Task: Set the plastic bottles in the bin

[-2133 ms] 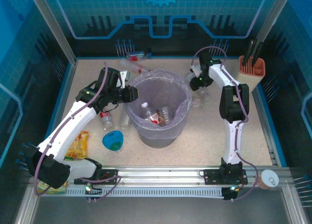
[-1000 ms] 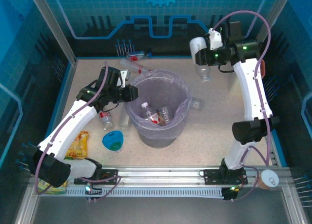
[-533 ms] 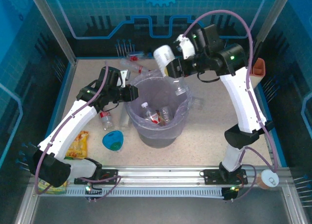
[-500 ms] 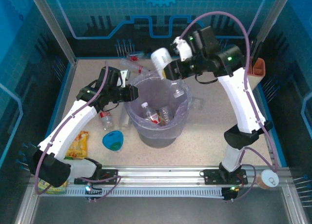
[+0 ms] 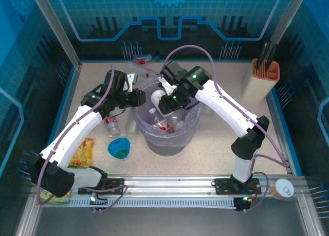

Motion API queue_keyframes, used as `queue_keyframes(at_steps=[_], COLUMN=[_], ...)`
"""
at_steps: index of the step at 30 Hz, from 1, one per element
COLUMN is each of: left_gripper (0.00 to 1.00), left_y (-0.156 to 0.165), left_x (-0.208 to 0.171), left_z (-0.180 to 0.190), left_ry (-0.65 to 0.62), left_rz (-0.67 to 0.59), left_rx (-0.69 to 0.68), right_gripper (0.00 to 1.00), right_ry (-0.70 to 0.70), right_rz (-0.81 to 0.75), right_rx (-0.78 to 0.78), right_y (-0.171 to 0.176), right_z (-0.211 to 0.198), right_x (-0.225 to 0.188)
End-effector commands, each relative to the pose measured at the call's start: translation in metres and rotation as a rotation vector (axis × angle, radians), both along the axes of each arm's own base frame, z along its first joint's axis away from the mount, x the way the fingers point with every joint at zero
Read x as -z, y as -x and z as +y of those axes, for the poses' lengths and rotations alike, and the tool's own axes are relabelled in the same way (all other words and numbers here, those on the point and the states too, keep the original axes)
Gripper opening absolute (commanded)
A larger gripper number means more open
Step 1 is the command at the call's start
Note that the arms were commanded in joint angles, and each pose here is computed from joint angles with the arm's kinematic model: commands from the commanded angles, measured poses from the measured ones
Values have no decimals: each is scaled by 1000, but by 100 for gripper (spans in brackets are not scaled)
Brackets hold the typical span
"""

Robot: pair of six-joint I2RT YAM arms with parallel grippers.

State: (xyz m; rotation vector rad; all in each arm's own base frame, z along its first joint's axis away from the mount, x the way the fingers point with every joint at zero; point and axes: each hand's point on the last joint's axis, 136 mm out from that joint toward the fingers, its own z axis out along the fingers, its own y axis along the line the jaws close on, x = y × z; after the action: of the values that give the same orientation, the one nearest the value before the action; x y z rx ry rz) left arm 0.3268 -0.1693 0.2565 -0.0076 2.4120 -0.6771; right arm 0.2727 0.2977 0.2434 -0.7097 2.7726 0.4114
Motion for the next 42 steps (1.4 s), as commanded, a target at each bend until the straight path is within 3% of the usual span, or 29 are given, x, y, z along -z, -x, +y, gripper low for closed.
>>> queue_keyframes(at_steps=[1,4,12,21,26,34,39,42], left_gripper=[25,25,25,25,25,26,25,25], left_y=[3,3,3,5,5,5,5,5], left_x=[18,21,24,24,23,23,22,22], left_z=[0,0,2,4,4,5,4,5], left_ry=[-16,-17,-22,-24,-26,-29,-25,-28], left_rz=[47,52,56,58,55,55,57,54], left_rx=[3,2,-8,-15,-18,-17,-17,-20], right_gripper=[42,47,72,88,91,92,95,100], right_ry=[2,8,2,-65,-157,-243,-231,-212], right_rz=[-71,-90,-119,-176,-316,-424,-436,-387], right_rx=[64,61,-9,-139,-213,-96,87,217], right_y=[-7,-8,-5,2,8,5,-9,-21], right_z=[-5,-5,-1,6,1,-77,-137,-173], right_x=[2,16,21,-14,-75,-130,-117,-89])
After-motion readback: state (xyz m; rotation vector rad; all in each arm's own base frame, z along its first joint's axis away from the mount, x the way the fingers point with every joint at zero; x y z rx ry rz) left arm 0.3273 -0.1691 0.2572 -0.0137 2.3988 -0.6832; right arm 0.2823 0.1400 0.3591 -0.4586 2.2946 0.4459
